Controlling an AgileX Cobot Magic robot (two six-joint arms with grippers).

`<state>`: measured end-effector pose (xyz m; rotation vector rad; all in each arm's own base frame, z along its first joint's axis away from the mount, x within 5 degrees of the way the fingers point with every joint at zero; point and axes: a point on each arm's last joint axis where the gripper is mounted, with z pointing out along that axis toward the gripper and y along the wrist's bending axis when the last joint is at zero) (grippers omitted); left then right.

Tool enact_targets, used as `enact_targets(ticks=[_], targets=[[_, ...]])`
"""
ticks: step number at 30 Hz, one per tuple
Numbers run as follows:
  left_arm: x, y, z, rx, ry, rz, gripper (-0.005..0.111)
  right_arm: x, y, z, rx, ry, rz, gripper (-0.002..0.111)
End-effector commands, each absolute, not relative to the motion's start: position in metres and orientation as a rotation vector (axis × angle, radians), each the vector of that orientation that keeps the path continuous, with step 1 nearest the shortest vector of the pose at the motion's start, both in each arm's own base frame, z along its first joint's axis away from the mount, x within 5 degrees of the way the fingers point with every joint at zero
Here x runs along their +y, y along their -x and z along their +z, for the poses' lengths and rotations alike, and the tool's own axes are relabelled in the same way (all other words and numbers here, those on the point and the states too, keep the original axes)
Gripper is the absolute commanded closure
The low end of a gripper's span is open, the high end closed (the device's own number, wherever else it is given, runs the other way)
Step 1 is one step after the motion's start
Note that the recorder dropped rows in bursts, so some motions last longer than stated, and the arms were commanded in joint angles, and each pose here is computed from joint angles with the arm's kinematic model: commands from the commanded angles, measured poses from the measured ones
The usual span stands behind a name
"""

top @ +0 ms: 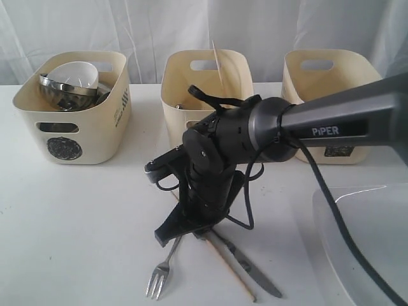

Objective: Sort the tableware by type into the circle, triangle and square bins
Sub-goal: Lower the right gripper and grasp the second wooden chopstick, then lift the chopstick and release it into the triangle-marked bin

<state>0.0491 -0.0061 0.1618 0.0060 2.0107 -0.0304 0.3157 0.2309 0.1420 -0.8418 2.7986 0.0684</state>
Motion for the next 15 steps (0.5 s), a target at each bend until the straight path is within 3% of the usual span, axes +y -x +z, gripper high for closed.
enact_targets(ticks=[1,7,15], targets=[[-0.006,-0.049,0.159,2.022,-0.006,-0.036,0.107,0.229,-0.314,0.139,2.805,0.855,0.059,0.106],[-0.006,-0.049,0.159,2.022,-0.006,-0.036,0.107,0.232,-0.316,0.148,2.787,0.819,0.1,0.108],[-0.006,-0.049,0.159,2.022,-0.006,-0.036,0.107,0.234,-0.318,0.237,2.582,0.779,0.192,0.108]])
